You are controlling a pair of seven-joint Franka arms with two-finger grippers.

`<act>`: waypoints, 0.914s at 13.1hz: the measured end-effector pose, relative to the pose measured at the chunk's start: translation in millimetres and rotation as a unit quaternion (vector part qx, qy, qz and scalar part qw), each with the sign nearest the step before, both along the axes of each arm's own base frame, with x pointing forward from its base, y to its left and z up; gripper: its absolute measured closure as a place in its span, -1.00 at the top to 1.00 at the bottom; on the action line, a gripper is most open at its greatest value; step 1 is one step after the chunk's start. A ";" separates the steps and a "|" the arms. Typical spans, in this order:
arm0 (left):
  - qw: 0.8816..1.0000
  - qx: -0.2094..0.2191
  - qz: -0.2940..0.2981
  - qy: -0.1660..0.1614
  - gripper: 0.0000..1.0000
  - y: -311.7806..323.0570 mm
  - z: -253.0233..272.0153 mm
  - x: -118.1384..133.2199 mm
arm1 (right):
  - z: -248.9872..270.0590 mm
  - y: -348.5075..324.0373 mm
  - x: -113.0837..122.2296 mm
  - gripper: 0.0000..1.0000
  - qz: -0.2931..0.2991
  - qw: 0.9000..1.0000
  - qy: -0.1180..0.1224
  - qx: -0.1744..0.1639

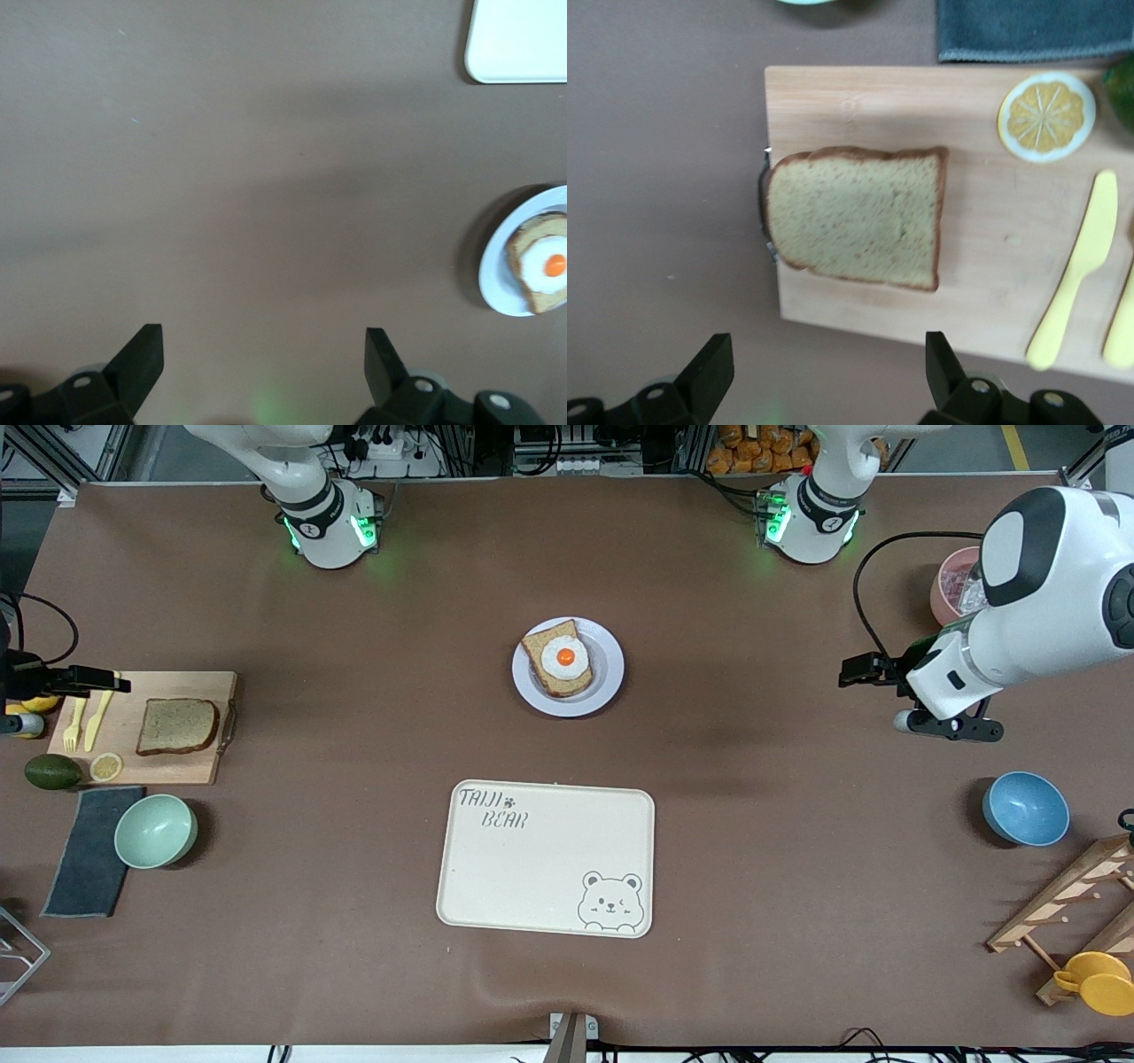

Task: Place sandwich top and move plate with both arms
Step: 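Reach the right gripper to the bread slice on the cutting board, then grasp the bread slice with the right gripper while the left gripper advances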

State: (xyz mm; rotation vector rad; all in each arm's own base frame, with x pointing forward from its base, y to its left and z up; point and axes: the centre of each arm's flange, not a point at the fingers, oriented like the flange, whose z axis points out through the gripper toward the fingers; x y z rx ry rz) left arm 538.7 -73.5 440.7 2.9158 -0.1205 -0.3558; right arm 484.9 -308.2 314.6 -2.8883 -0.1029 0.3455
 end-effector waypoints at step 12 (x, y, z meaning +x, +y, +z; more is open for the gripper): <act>0.996 -0.077 0.030 0.037 1.00 -15.5 -110.2 -24.6 | -89.9 -33.9 -1.1 0.31 -0.013 0.998 -0.061 0.018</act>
